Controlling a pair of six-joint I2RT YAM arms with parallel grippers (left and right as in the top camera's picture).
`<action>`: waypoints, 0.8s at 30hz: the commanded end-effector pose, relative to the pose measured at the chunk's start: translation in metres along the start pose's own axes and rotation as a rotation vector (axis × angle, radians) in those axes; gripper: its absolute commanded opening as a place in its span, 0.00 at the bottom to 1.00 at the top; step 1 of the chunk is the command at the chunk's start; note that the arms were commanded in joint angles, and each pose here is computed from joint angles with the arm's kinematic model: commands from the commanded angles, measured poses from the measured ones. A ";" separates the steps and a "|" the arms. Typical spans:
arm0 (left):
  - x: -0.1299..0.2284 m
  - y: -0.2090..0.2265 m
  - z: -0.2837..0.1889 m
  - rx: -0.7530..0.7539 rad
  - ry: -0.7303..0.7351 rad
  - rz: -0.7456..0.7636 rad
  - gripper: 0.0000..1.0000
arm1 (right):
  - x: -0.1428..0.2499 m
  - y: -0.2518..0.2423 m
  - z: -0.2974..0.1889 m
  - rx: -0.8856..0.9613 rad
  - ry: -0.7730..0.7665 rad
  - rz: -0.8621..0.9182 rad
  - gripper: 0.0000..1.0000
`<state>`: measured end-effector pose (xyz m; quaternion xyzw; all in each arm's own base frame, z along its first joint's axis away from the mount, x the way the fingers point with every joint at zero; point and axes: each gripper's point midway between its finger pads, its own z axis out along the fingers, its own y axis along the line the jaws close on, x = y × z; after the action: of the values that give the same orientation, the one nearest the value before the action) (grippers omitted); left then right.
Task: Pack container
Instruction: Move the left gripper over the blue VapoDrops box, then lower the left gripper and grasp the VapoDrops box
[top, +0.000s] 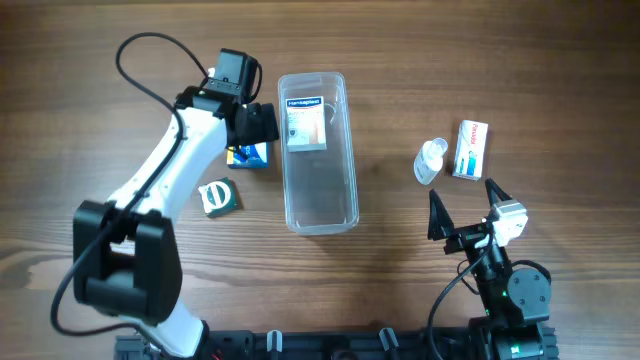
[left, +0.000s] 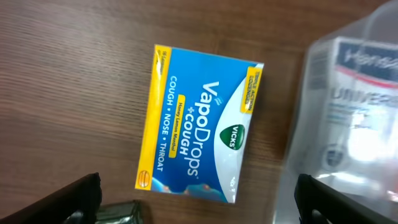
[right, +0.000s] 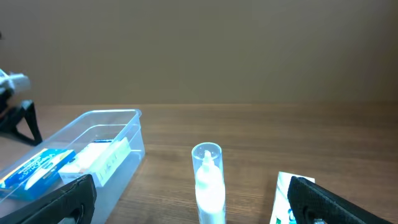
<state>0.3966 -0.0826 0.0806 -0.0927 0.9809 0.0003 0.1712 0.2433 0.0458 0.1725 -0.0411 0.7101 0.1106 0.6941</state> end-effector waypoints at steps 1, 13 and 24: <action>0.008 -0.001 0.024 -0.001 0.051 0.075 1.00 | 0.000 0.002 0.000 -0.012 0.001 -0.018 1.00; 0.001 0.000 0.041 0.000 0.039 0.183 1.00 | 0.000 0.002 0.000 -0.012 0.001 -0.018 1.00; 0.008 0.001 0.057 0.002 0.035 0.177 1.00 | 0.000 0.002 0.000 -0.012 0.001 -0.019 1.00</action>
<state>0.4135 -0.0840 0.0388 -0.0123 0.9856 0.0113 0.1684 0.2433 0.0458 0.1725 -0.0411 0.7101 0.1106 0.6941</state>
